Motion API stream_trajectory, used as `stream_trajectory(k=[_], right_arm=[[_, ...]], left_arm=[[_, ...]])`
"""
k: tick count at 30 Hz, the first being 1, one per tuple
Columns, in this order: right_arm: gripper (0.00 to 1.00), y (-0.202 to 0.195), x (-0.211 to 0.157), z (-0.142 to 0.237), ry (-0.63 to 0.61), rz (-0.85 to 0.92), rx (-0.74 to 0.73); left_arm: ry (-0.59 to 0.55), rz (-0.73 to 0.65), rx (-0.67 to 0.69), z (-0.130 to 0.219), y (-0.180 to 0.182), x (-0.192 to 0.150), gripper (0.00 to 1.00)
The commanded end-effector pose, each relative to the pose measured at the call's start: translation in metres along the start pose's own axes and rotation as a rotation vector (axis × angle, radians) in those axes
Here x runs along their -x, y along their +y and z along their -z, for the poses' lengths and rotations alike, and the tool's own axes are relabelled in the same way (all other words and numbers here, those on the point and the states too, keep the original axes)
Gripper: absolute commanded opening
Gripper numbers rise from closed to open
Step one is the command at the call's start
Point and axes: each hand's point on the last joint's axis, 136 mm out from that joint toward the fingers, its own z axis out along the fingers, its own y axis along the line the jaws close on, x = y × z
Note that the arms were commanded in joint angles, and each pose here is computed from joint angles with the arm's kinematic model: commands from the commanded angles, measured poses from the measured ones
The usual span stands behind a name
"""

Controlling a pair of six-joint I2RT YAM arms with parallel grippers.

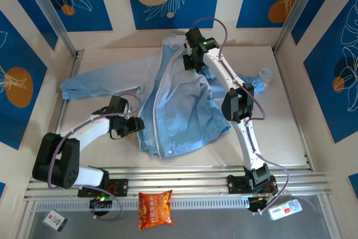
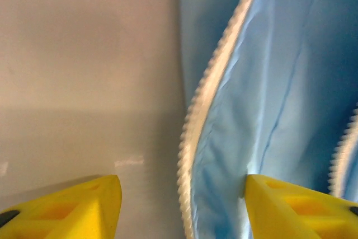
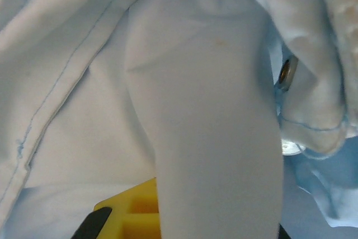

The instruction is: Zip up the jacket

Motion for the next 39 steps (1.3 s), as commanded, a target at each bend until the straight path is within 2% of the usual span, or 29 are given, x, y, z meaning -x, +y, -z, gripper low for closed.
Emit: stream_trajectory(k=[1, 3, 5, 8, 9, 11, 17, 21, 25, 31, 36, 39], right_arm=[[0.00, -0.018, 0.004, 0.007, -0.012, 0.054, -0.063], [0.03, -0.029, 0.004, -0.008, -0.001, 0.059, -0.086], [0.18, -0.039, 0.001, -0.021, 0.019, 0.045, -0.109], [0.43, -0.036, -0.004, -0.017, 0.046, 0.008, -0.090], [0.48, -0.031, -0.006, -0.013, 0.048, 0.003, -0.078], [0.53, -0.018, -0.010, -0.002, 0.045, 0.010, -0.052], [0.54, 0.030, -0.044, 0.040, 0.048, 0.054, 0.027], [0.55, 0.066, -0.090, 0.064, 0.097, 0.064, 0.099], [0.58, 0.082, -0.134, 0.084, 0.147, 0.037, 0.118], [0.60, 0.137, -0.205, 0.098, 0.257, -0.098, 0.301], [0.61, 0.173, -0.269, 0.077, 0.375, -0.151, 0.320], [0.61, 0.188, -0.290, 0.066, 0.427, -0.153, 0.317]], left_arm=[[-0.001, 0.015, -0.022, 0.001, -0.001, -0.006, 0.59], [0.006, 0.017, -0.024, 0.001, -0.001, -0.011, 0.59], [0.019, 0.015, -0.029, 0.000, -0.001, -0.017, 0.59], [0.037, 0.013, -0.035, 0.001, -0.003, -0.026, 0.58], [0.040, 0.015, -0.040, 0.001, -0.003, -0.029, 0.57], [0.049, 0.025, -0.061, 0.001, -0.006, -0.035, 0.53], [0.054, 0.013, -0.082, 0.004, -0.015, -0.049, 0.41], [0.048, -0.016, -0.061, 0.011, -0.016, -0.049, 0.18], [0.015, -0.066, -0.045, 0.027, -0.022, -0.041, 0.00], [-0.030, -0.120, -0.073, 0.051, -0.037, -0.032, 0.00], [-0.035, -0.153, -0.108, 0.057, -0.048, -0.030, 0.00], [-0.026, -0.157, -0.112, 0.055, -0.049, -0.032, 0.00]])
